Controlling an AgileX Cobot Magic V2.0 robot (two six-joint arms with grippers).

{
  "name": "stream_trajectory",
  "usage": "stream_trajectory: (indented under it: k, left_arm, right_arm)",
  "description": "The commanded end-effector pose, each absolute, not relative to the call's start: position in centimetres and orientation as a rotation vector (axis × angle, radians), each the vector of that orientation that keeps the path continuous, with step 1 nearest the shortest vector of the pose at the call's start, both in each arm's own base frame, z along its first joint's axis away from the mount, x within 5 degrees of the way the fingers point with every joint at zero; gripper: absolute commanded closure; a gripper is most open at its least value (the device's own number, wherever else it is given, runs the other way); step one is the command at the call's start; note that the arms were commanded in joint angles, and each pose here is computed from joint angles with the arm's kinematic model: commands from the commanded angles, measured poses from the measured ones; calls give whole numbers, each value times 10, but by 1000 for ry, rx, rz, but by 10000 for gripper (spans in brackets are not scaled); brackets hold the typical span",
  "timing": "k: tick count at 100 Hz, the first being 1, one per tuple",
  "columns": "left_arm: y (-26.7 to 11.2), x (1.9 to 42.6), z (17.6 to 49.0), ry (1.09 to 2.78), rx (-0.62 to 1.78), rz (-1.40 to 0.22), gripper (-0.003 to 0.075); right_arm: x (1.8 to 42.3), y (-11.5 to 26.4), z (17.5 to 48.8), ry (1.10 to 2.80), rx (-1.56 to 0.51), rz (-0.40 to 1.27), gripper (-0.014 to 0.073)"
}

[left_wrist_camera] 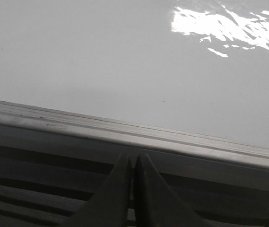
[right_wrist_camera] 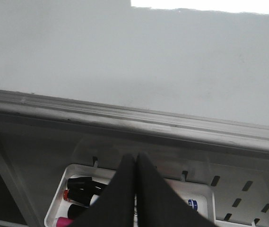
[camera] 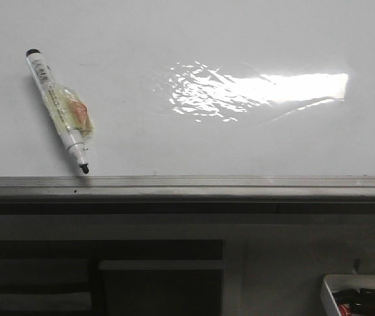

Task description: Write number 4 on whiteboard

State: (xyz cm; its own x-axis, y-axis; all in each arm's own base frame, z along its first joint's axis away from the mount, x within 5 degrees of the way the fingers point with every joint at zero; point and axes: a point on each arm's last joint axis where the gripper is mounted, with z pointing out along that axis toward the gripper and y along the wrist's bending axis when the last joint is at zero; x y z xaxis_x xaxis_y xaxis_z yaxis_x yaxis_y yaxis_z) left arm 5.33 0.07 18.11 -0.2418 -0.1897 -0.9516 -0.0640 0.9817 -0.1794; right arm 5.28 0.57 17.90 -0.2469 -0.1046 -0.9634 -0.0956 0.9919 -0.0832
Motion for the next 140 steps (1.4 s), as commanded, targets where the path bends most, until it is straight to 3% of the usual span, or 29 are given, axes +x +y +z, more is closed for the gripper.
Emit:
stream_trajectory:
  k: [1,101,140]
  left_arm:
    - [1,53,181,1758,-190,-126,741]
    - [1,53,182,1749,-186,-122,741]
    - [1,54,189,1668,-185,-132,741]
  right_arm:
    - [53,5,172,1818,-141,-18,656]
    - [53,5,173,1811,-140,-19,656]
    - [56,2,193,1585,-99,-50,656]
